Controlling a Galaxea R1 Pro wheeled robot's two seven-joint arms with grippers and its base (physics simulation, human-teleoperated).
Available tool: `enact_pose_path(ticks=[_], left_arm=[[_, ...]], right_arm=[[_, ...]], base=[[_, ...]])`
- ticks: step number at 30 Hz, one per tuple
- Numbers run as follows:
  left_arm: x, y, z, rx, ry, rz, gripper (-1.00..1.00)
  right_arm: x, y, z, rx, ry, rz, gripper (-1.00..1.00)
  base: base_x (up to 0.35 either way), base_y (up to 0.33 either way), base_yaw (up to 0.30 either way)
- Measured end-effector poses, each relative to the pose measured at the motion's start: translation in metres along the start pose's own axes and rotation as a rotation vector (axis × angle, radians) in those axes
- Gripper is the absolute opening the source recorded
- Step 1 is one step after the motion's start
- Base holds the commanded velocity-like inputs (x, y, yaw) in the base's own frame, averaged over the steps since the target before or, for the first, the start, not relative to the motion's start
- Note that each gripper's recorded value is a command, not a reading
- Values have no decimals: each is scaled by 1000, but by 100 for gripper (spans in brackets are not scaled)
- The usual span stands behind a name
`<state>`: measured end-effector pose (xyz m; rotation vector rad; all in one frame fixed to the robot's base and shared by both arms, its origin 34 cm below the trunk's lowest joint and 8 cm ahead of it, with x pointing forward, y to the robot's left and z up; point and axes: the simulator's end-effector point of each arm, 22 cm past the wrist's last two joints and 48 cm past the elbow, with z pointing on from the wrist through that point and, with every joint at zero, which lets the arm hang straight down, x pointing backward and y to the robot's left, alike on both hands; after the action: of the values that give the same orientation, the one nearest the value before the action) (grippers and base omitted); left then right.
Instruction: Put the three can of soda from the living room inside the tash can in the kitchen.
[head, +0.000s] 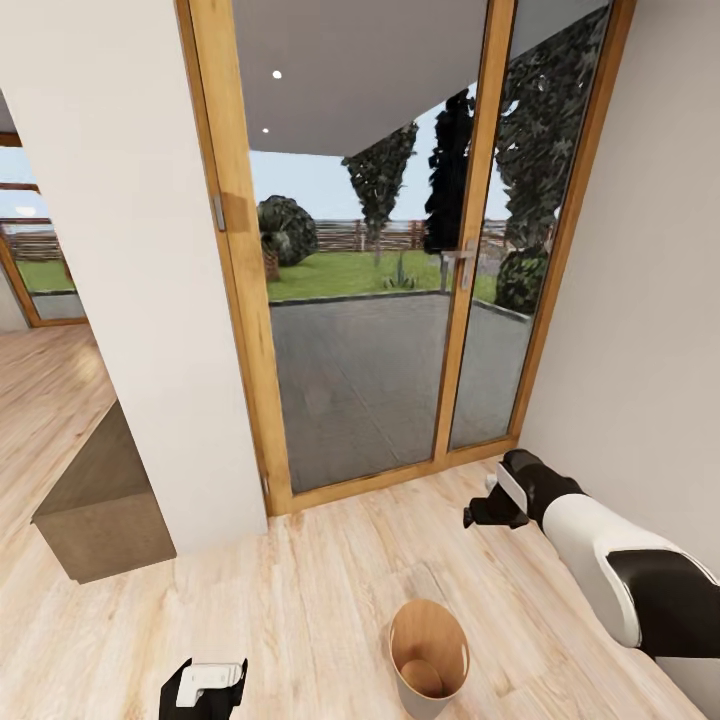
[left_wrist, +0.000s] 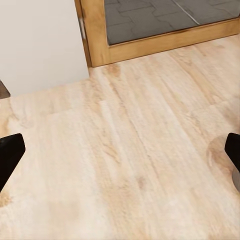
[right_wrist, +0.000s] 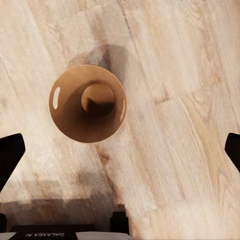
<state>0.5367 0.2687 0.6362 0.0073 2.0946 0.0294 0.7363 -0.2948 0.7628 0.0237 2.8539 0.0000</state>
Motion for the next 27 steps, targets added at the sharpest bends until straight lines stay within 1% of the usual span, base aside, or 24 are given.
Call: enact_pose_path(ticks=[17,22,27], left_arm=[[27,-1,13,1,12,3,100],[36,-1,17,2,14,4,100],[46,-2,21,4,19,6,100]], right_arm=[[6,10,26,-23,-14,-5,100],[9,9,34,-26,-16,0,100],[14,3,43,-19,-8,5,100]], base=[[0,0,0],[0,0,0],[0,0,0]])
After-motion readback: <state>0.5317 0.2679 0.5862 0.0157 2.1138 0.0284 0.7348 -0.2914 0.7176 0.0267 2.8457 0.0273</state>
